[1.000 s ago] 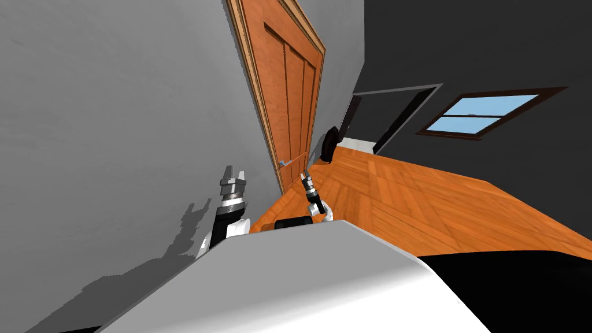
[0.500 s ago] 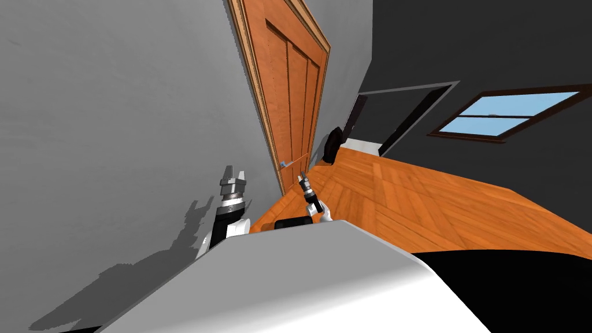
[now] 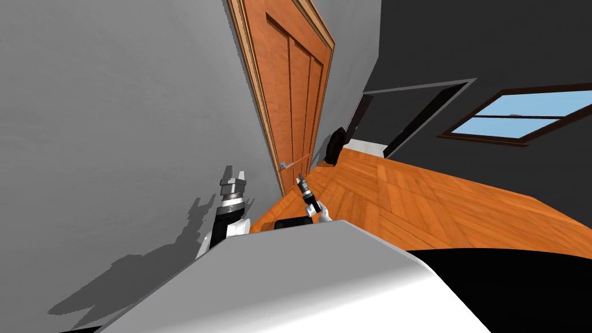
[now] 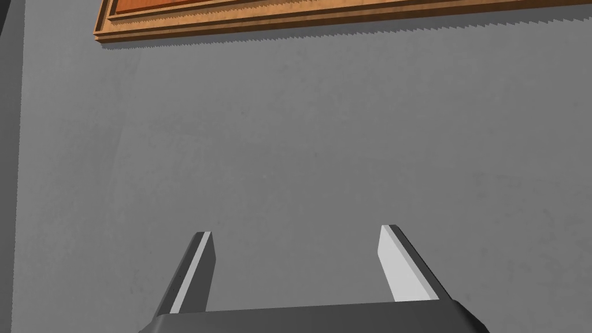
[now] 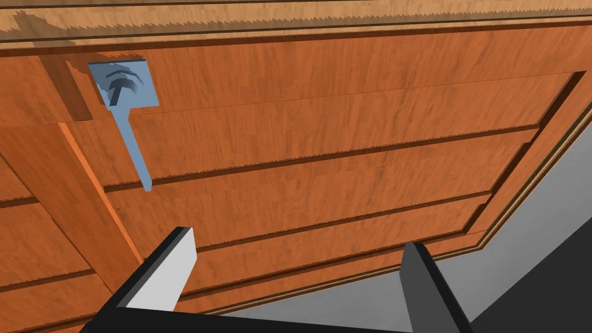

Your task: Pull the door open

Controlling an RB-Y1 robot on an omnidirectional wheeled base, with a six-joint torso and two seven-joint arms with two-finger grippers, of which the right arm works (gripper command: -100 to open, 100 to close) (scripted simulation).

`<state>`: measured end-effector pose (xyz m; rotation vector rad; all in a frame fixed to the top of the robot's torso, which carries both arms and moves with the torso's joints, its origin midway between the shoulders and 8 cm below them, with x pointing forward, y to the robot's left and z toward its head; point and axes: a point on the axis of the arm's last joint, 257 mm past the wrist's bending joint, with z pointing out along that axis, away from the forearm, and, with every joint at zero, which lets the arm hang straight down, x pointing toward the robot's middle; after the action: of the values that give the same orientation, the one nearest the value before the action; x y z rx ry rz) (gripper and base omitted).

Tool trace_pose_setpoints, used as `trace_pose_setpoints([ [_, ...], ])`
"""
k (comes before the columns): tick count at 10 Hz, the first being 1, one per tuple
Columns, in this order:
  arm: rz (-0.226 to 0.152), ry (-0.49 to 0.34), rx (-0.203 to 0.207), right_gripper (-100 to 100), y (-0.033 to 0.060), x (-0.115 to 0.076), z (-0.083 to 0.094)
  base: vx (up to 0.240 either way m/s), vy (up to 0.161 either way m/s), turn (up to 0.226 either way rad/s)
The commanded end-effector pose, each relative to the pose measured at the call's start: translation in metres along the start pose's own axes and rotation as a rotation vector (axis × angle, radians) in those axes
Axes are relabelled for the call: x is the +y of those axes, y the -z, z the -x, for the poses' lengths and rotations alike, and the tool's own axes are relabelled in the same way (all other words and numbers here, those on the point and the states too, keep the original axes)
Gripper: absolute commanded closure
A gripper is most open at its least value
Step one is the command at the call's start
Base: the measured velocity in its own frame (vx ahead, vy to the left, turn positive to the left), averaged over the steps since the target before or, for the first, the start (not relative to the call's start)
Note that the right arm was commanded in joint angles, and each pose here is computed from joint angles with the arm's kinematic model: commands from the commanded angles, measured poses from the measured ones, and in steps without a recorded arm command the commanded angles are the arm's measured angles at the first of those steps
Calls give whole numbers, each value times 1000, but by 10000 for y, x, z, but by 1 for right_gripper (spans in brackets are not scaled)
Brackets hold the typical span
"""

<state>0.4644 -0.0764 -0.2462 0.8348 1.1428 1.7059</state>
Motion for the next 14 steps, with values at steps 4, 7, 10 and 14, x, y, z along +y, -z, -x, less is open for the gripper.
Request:
trace_pose_setpoints([
  [4, -64, -17, 37, -100, 38, -315, -99, 59, -40, 75],
  [7, -107, -20, 55, -100, 82, -507, -132, 56, -38, 63],
  [10, -150, -21, 70, -100, 135, -686, -151, 59, -48, 61],
  [14, -191, -19, 94, -100, 167, -857, -179, 61, -40, 69],
])
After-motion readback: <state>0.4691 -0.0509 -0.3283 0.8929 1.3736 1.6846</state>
